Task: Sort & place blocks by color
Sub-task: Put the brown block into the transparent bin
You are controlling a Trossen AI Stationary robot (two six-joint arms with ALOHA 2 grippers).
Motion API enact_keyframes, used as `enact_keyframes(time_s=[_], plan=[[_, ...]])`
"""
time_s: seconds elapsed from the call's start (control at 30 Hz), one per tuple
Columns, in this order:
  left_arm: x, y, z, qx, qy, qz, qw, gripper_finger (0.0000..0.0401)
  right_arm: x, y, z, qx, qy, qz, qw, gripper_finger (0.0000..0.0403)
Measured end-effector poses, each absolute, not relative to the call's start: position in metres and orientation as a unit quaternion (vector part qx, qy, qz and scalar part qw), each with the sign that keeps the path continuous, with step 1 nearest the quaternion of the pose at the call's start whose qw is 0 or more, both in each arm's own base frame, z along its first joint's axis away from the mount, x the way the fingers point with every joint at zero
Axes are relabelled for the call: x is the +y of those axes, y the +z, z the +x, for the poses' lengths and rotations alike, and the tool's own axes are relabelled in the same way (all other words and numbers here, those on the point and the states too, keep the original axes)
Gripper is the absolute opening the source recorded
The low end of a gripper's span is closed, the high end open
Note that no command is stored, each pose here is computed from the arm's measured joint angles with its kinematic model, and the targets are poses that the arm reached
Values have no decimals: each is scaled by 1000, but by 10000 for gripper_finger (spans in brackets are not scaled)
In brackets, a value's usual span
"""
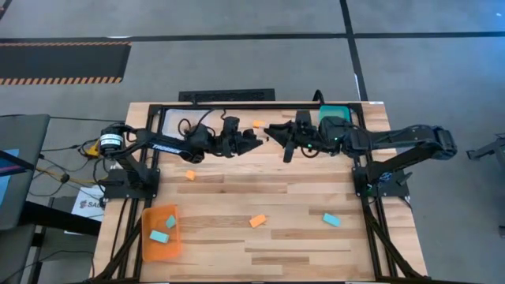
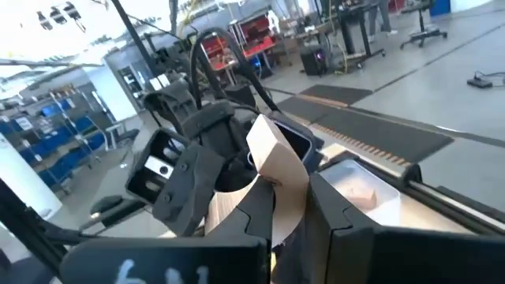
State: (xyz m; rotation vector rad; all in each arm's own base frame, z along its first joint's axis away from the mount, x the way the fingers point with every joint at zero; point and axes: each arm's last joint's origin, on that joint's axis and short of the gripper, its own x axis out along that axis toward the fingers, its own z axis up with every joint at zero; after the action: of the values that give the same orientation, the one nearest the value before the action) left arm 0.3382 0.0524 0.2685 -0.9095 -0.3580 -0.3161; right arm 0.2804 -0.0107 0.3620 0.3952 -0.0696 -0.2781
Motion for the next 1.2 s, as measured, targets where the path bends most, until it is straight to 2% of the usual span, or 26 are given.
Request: enact_keyframes(time_s=[0.3, 0.47, 0.67, 0.97, 1.2], plan=[[57, 259, 342, -129, -119, -438, 882, 249, -9, 341, 277, 70, -167, 234, 955, 43], [56, 249, 345, -83, -95, -441, 889, 234, -6, 336, 276, 89, -180, 232, 952, 43], [56, 245, 346, -67, -86, -437, 893, 198, -6, 335, 276, 95, -181, 231, 951, 43], [53, 246, 346, -67, -98, -429, 896, 120, -2, 333, 276, 115, -143, 235, 955, 47], [53, 245, 346, -61, -99, -428, 897, 86, 0, 333, 276, 118, -138, 233, 955, 73]])
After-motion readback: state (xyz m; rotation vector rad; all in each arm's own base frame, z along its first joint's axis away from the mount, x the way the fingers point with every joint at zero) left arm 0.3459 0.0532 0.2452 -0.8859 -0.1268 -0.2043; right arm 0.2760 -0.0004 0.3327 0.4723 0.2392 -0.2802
